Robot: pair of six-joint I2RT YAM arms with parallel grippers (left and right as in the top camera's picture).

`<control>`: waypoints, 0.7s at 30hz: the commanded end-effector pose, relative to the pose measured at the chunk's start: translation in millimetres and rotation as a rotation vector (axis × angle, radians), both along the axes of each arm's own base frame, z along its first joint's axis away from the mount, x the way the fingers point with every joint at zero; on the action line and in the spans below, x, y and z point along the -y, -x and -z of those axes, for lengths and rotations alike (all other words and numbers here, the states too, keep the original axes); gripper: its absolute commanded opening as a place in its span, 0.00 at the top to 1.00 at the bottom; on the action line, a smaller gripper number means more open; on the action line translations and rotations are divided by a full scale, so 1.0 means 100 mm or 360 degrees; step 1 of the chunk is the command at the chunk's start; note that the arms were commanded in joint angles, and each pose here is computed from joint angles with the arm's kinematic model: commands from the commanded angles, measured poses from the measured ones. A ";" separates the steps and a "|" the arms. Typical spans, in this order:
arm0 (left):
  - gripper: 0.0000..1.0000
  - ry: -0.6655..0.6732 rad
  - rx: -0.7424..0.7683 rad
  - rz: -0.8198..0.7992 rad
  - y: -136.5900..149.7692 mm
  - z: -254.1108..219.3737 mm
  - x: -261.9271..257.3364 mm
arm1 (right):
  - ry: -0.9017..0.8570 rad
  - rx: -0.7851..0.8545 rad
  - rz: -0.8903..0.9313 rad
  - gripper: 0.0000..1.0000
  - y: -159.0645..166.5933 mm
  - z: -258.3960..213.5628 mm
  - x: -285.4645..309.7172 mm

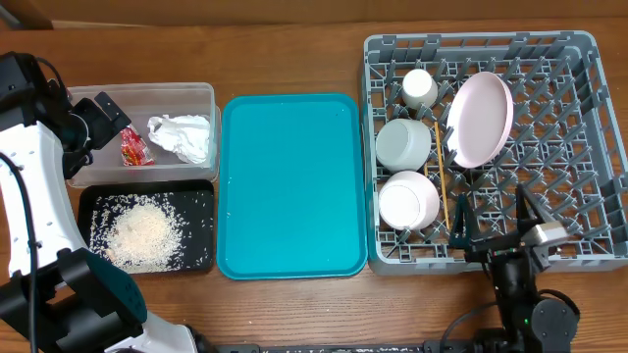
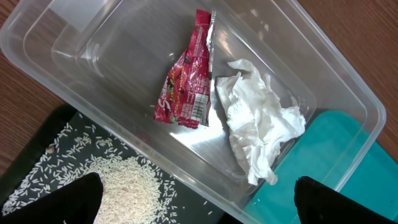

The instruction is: Sort waste into correct bins and load items into the dishwasher

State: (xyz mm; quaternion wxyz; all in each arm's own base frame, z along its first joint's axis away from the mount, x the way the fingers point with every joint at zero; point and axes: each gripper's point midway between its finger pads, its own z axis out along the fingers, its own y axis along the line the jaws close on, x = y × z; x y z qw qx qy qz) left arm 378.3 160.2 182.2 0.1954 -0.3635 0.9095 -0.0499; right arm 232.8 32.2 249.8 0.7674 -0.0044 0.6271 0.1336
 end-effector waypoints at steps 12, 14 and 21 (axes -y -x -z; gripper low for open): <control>0.00 -0.0039 0.0030 0.0034 0.02 -0.10 0.02 | 0.0141 -0.0312 0.0012 0.00 -0.11 0.73 0.00; 0.00 -0.0039 0.0030 0.0034 0.02 -0.10 0.02 | 0.0140 -0.0342 0.0013 0.00 -0.11 0.77 0.00; 0.00 -0.0039 0.0030 0.0034 0.02 -0.10 0.02 | 0.0140 -0.0339 0.0014 0.00 -0.11 0.77 0.00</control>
